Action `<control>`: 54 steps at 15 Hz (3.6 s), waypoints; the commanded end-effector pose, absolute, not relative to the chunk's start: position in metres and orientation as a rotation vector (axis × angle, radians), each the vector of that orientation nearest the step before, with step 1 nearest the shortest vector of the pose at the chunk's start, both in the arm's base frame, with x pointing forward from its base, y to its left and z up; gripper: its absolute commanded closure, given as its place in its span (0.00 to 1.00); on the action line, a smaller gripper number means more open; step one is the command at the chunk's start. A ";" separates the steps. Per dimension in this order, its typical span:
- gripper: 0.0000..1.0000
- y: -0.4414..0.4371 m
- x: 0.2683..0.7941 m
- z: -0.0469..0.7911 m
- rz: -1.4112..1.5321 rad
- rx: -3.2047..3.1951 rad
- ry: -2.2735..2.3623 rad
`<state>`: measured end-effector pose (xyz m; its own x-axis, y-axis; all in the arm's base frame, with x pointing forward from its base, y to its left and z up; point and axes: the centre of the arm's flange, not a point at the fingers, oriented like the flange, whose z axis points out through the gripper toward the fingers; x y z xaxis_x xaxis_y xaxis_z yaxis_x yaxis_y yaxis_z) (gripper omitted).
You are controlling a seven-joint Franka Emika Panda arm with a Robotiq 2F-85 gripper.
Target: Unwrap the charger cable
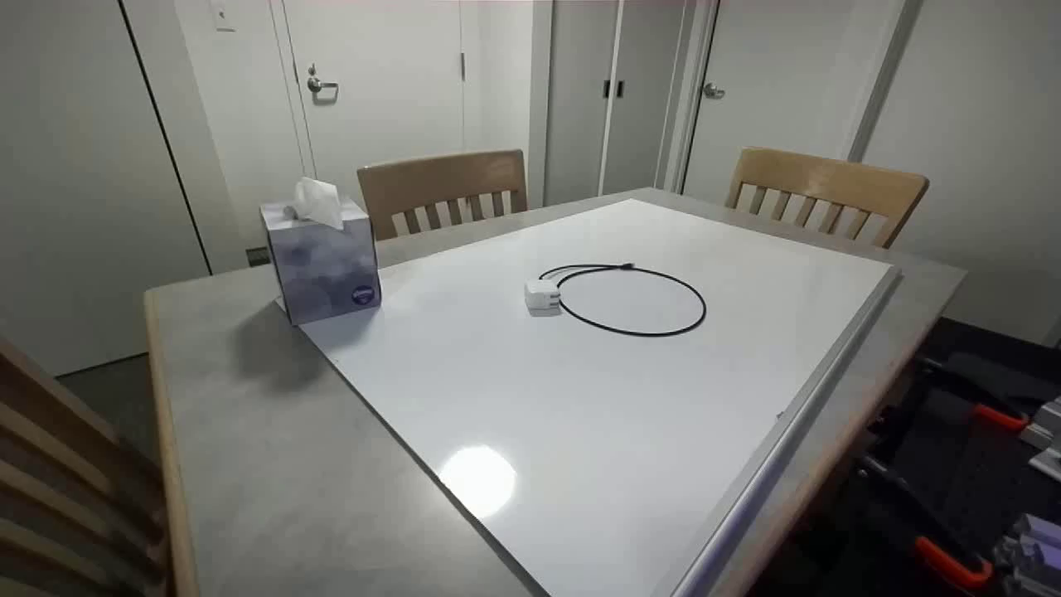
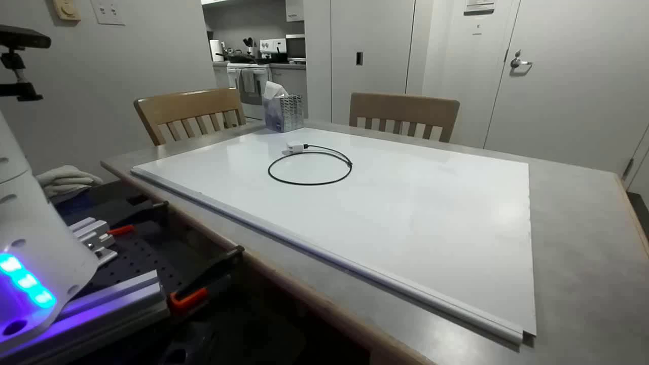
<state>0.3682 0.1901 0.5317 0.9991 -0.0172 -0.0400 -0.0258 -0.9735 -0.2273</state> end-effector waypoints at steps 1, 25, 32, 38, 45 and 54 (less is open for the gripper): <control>0.00 0.190 0.368 0.532 0.055 -2.911 0.032; 0.00 0.099 0.382 0.460 0.233 -3.076 0.145; 0.00 0.091 0.380 0.457 0.229 -3.062 0.162; 0.00 0.086 0.395 0.441 0.188 -3.122 -0.080; 0.00 0.083 0.423 0.396 0.223 -3.152 -0.586; 0.00 0.071 0.425 0.368 0.345 -3.219 -0.721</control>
<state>0.4250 0.0706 0.3682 0.8844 0.4010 -0.2387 0.4373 -0.8907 0.1240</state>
